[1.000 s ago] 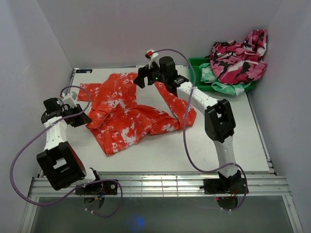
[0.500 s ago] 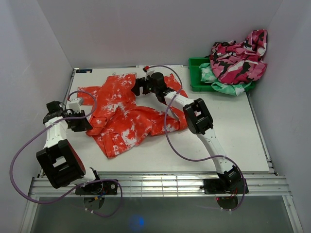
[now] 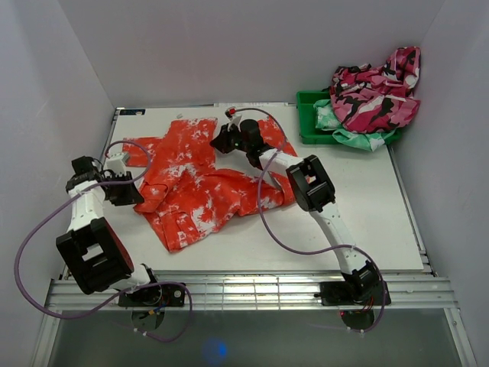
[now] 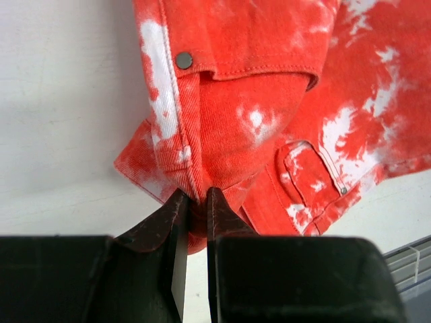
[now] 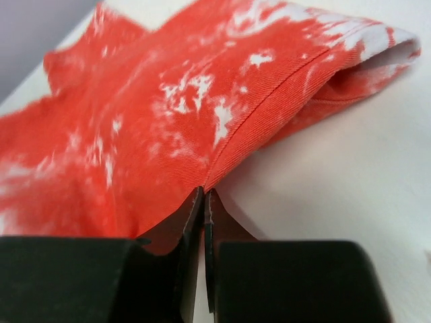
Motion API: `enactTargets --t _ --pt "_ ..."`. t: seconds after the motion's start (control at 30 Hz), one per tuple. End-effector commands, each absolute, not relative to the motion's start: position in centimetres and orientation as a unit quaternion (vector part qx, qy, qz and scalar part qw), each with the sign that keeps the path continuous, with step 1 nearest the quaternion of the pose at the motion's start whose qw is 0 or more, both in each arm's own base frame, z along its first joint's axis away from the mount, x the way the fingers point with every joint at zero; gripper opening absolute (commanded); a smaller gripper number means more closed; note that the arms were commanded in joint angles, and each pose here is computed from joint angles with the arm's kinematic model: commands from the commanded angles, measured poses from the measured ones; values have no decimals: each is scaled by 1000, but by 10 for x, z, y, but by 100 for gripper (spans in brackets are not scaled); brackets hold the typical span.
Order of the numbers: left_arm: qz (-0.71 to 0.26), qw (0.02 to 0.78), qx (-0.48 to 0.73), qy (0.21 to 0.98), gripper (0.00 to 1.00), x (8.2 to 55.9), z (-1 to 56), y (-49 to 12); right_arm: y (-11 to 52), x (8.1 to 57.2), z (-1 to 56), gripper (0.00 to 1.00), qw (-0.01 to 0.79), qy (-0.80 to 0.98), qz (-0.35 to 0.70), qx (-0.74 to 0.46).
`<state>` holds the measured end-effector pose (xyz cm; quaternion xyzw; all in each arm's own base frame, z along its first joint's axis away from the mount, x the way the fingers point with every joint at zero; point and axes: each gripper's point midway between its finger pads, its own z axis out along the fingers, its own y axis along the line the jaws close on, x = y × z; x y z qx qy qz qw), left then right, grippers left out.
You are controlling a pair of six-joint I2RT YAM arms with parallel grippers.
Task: Fold and stack the trousers
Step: Flatten the trousers out
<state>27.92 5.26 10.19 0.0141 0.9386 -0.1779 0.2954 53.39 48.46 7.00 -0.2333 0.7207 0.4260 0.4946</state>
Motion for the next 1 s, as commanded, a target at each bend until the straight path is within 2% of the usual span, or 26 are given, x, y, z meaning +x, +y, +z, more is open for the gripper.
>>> enactTargets --t 0.0,0.07,0.1,0.13,0.17,0.2,0.23,0.33,0.37,0.57,0.7,0.77,0.8,0.83,0.93,0.97 --pt "-156 313 11 937 0 298 114 67 437 531 172 8 533 667 457 -248" --pt "-147 303 1 942 0 304 106 75 404 524 188 8 534 669 448 -257" --pt "-137 304 0 943 0 310 108 81 389 510 231 8 553 651 447 -267" --pt "-135 301 -3 944 0 312 107 84 373 493 201 8 528 676 432 -279" --pt "-137 291 -7 947 0 315 100 85 363 476 202 8 517 675 432 -300" --pt "-136 290 -10 947 0 318 98 88 353 455 230 8 530 659 425 -321" --pt "-131 292 -18 947 0 324 101 93 343 429 190 8 489 688 411 -345" --pt "-134 287 -28 948 0 340 98 101 344 362 184 8 447 681 408 -412" --pt "-136 285 -36 948 0 344 97 103 350 327 157 8 407 689 409 -439" --pt "-117 261 -44 957 0 355 82 118 413 214 154 8 343 620 448 -545" --pt "-115 258 -42 958 0 349 78 116 476 203 209 8 368 558 484 -565" --pt "-111 258 -41 959 0 346 77 116 491 193 227 9 342 545 514 -567" --pt "-104 253 -40 961 0 342 73 117 499 192 225 18 323 546 525 -568" --pt "-100 251 -39 962 0 340 72 118 504 193 252 45 325 535 536 -567" --pt "-92 247 -31 964 0 335 67 119 491 219 267 79 334 552 535 -546" --pt "-90 250 -29 964 0 335 68 119 476 252 273 80 356 573 527 -517"
